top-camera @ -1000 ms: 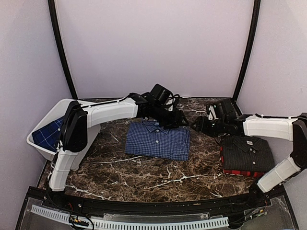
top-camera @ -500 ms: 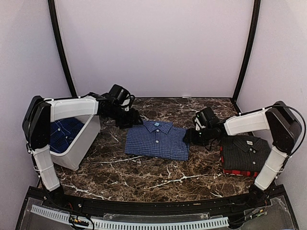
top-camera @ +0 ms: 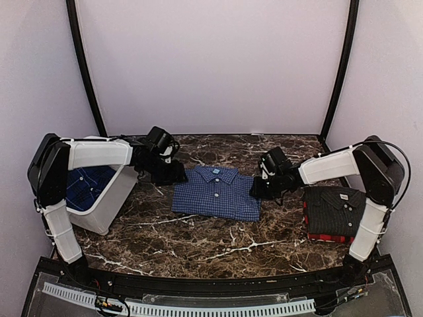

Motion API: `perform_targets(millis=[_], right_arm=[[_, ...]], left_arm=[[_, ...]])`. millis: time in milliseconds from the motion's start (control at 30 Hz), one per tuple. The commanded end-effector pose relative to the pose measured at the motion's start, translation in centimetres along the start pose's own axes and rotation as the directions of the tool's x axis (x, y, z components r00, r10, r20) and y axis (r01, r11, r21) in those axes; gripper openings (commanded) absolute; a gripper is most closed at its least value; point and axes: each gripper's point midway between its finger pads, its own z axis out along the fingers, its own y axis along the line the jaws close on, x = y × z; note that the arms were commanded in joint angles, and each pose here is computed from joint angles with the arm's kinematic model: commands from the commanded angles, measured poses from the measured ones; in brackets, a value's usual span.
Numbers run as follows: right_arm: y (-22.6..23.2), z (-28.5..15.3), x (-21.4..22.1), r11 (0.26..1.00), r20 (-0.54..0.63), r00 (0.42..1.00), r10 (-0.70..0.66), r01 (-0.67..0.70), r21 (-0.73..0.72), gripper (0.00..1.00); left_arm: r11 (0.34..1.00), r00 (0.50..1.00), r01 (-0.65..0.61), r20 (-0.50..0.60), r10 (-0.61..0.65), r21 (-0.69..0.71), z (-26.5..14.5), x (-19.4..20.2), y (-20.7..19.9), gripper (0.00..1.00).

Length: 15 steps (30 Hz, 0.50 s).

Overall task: Fold and stack the long sleeve shirts
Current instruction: Turn over the square folded shirt at the center of the board, then adjust the square-folded shirt at the center of the board.

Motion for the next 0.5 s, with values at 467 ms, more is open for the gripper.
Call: perform_targets(millis=[467], right_arm=[[-5.7, -1.1, 1.1, 0.995, 0.015, 0.997, 0.08, -0.08, 0.052, 0.0]], left_arm=[[1.0, 0.999, -0.016, -0.031, 0.016, 0.004, 0.8, 1.2, 0.6, 0.63]])
